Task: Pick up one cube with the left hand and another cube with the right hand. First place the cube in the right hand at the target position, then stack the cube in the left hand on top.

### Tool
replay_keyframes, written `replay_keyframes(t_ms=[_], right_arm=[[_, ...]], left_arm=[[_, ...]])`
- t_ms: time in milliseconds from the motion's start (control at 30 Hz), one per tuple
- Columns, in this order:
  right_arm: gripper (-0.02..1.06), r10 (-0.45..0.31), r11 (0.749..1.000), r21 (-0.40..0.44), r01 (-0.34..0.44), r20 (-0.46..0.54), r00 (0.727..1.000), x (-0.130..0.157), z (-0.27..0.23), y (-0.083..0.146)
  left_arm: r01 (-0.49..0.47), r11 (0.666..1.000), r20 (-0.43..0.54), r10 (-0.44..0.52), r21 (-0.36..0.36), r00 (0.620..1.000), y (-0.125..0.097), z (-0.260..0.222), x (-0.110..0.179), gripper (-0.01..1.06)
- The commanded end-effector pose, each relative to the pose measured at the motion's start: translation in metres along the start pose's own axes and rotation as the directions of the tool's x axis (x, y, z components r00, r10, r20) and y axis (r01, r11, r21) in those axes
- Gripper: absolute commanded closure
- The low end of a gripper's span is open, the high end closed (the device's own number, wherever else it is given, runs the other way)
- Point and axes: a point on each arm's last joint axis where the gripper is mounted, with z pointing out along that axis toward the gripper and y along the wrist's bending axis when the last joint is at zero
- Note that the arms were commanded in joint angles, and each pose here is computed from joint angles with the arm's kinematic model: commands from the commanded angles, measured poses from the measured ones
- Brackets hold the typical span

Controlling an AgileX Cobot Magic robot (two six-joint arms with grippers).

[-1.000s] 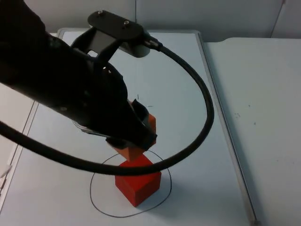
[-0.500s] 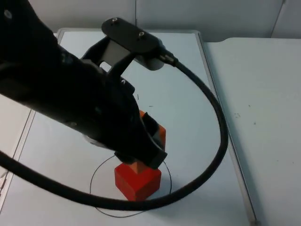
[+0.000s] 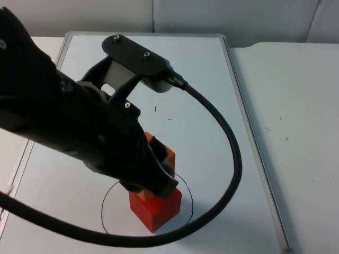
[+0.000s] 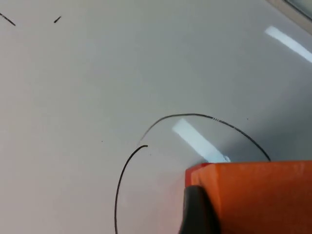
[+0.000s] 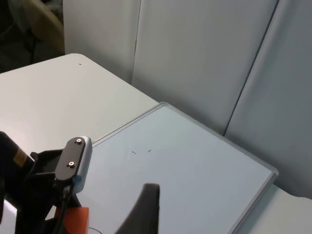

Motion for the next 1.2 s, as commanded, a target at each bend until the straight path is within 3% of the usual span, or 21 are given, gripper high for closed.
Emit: replay_keyframes(t_ms=[0,767,933,1167], right_arm=[[0.18,-0.002,1.0,-0.003,0.002,0.013,1.0,0.0,0.0,0.001],[0.18,0.002,1.0,0.0,-0.002,0.013,1.0,0.0,0.0,0.0],[0.18,-0.006,1.0,0.007,0.006,0.015,1.0,0.0,0.0,0.0],[0.18,-0.003,1.0,0.008,0.003,0.015,1.0,0.0,0.0,0.0]], left_arm=[[0.003,1.0,0.005,-0.003,0.001,1.0,-0.004,0.001,0.0,1.05],[0.007,1.0,-0.017,-0.007,-0.006,1.0,-0.003,0.01,0.004,1.05],[-0.039,0.999,-0.009,0.039,0.01,0.999,-0.015,0.011,0.003,1.05],[-0.053,0.998,0.032,0.054,-0.028,0.998,-0.014,0.011,-0.001,1.05]])
